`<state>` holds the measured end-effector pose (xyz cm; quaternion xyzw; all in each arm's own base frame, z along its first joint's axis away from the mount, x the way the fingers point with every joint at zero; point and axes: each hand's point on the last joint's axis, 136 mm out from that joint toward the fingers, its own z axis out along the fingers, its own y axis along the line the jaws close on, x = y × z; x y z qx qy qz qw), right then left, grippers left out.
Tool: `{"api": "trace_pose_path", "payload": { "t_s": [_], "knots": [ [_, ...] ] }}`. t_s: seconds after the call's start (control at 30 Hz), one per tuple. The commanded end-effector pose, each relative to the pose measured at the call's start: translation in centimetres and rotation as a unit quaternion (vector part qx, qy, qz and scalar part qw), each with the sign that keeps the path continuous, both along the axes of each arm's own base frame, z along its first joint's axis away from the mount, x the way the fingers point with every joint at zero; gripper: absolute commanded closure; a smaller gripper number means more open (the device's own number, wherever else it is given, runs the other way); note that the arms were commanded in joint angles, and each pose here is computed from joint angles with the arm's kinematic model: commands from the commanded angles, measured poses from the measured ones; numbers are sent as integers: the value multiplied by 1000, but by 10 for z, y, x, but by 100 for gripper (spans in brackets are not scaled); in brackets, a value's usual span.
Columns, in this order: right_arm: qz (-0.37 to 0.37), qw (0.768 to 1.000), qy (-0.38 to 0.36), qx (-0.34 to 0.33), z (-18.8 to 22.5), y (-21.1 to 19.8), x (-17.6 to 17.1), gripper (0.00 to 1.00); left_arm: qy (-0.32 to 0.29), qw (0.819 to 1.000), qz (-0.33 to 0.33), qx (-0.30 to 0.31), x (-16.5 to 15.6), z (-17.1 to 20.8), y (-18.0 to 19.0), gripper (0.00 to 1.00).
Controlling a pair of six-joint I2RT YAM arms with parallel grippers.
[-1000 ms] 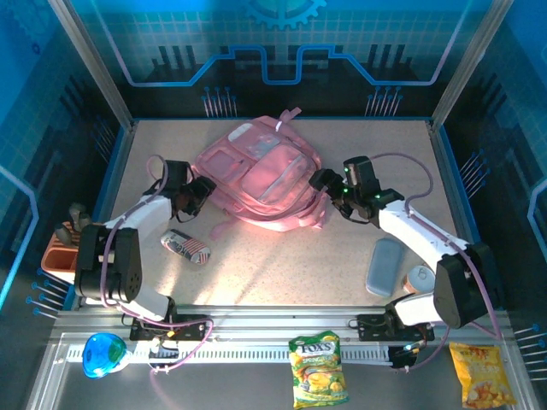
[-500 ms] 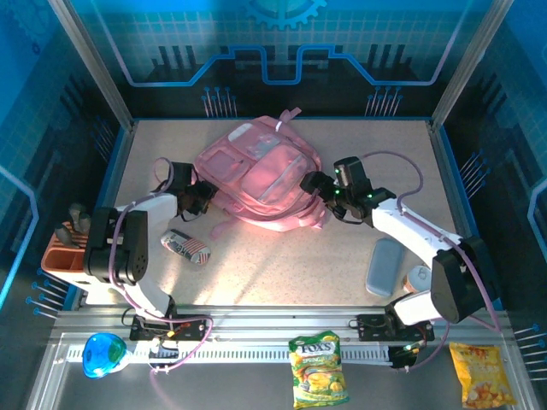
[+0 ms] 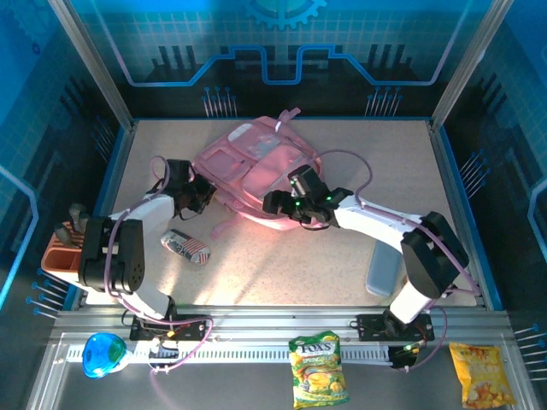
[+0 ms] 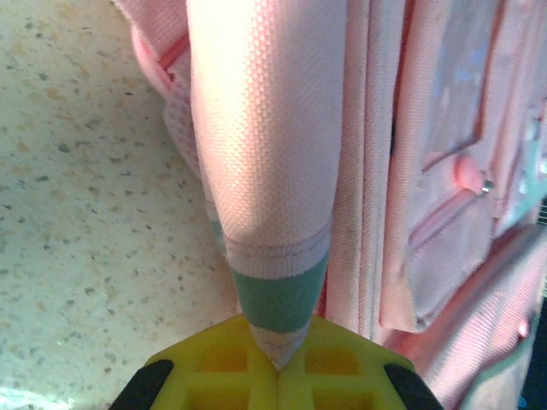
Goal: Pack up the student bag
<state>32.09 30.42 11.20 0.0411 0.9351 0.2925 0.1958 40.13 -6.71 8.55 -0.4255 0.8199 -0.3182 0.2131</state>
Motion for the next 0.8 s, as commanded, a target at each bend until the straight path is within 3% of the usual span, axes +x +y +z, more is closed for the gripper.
{"api": "trace_pose_path", "payload": {
  "t_s": [0.0,0.23,0.37,0.63,0.77],
  "knots": [
    [7,1000,12,-25,-13,1,4,15,-37,998,-29,-31,1,38,-17,100],
    [-13,996,9,-90,-35,-35,44,16,-32,996,-61,-53,-8,45,-43,100],
    [27,992,-14,-122,-19,-33,51,18,-14,994,-91,-66,-10,31,-60,100],
    [27,980,-86,-180,27,-44,21,17,1,990,-110,-86,-10,20,-78,100],
    [84,971,-133,-179,36,-13,-4,17,-1,990,-112,-89,-10,22,-81,100]
  ]
}}
